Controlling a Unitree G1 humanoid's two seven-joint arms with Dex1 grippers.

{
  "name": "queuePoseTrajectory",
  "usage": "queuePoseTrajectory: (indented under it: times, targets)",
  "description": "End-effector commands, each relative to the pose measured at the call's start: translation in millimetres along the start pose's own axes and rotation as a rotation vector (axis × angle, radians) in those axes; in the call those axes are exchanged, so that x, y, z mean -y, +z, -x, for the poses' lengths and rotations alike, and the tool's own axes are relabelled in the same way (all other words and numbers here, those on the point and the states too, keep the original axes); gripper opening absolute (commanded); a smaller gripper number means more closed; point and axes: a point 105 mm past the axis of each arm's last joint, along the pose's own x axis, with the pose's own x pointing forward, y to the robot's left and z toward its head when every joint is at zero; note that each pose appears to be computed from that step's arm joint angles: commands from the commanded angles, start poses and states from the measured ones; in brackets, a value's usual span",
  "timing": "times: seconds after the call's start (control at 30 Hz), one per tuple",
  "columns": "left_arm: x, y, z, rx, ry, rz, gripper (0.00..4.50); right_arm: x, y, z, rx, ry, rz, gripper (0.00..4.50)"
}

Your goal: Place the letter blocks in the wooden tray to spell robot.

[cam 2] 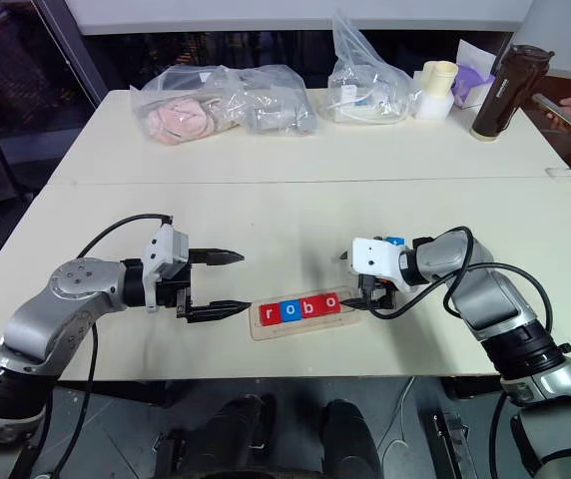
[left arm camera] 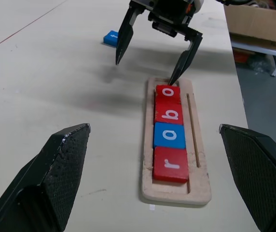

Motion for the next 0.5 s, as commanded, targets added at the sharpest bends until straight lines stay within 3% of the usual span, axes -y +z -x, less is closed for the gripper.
queuePoseTrajectory:
  times: [0.03, 0.3, 0.5]
  targets:
    - [-0.3, 8.0, 2.6, 0.02, 0.012, -0.029, 4.5, 2.0, 17.4, 0.5, 0.032, -0.003, 0.056, 4.45]
    - [-0.7, 8.3, 1.4, 0.024, 0.014, -0.029, 4.5, 1.2, 17.7, 2.5, 0.025, -0.009, 0.058, 4.45]
    - [-1.1, 8.3, 1.1, 0.025, 0.016, -0.031, 4.5, 34.3, 10.9, 36.0, 0.009, -0.194, -0.007, 4.45]
